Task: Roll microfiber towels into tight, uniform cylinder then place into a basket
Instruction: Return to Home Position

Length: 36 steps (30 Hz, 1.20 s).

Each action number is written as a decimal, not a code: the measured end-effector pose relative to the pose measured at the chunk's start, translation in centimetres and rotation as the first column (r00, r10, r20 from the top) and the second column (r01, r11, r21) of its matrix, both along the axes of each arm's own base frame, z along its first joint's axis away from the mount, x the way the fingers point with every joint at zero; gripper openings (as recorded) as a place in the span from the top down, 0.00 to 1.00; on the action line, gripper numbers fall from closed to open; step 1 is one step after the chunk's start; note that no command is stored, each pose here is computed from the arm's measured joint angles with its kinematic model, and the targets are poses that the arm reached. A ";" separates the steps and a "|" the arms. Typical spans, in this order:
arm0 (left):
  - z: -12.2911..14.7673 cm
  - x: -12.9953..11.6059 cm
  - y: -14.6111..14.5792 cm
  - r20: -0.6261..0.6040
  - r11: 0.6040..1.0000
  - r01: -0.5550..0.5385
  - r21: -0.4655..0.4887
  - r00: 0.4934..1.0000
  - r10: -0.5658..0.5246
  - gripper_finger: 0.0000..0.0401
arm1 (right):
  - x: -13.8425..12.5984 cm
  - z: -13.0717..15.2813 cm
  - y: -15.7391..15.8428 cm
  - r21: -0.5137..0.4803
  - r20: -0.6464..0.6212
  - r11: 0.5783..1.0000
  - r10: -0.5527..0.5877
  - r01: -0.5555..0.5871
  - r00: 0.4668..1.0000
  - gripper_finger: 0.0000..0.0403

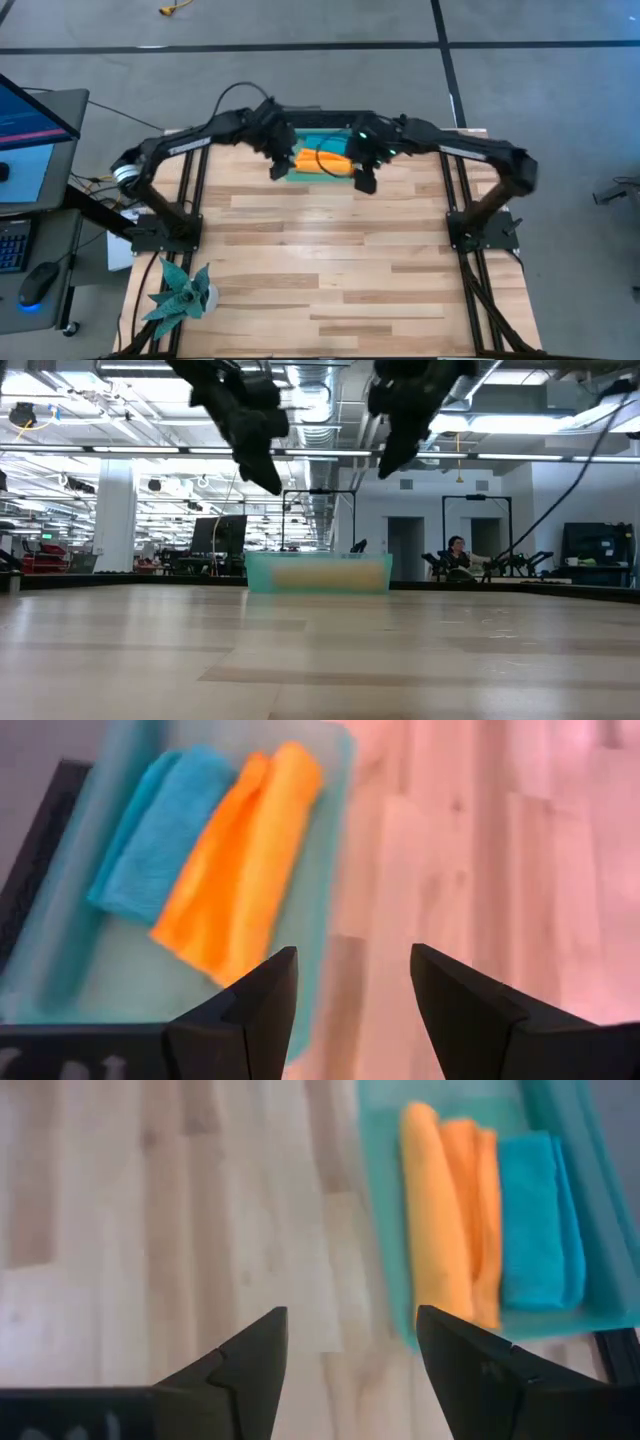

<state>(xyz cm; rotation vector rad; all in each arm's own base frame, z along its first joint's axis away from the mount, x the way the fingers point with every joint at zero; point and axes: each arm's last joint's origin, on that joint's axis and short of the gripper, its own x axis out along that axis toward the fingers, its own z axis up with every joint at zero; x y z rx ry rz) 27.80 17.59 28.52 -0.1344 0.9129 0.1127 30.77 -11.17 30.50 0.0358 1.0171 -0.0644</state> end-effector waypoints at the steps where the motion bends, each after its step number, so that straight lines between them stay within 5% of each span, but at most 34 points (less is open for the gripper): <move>1: 0.0 -0.4 -0.9 0.019 1.000 0.013 0.011 1.000 -0.013 0.53 | -0.6 0.2 0.8 -0.006 0.025 1.000 0.011 -0.011 1.000 0.39; 7: -1.0 -3.9 -5.9 0.173 0.997 0.046 0.062 0.983 -0.056 0.53 | -4.5 -0.9 5.3 -0.003 0.168 0.999 0.052 -0.052 0.984 0.39; 19: -5.4 -12.5 -14.1 0.466 0.995 0.097 -0.007 0.881 -0.083 0.53 | -11.0 -6.7 10.5 0.063 0.434 0.995 0.037 -0.072 0.900 0.39; 25: -6.6 -15.8 -15.9 0.580 0.989 0.145 -0.020 0.808 -0.106 0.53 | -12.1 -7.6 12.2 0.072 0.578 0.985 0.086 -0.156 0.812 0.39; 36: -10.0 -19.0 -17.0 0.729 0.986 0.164 0.007 0.675 -0.117 0.53 | -14.4 -9.3 14.6 0.145 0.643 0.957 0.102 -0.251 0.759 0.39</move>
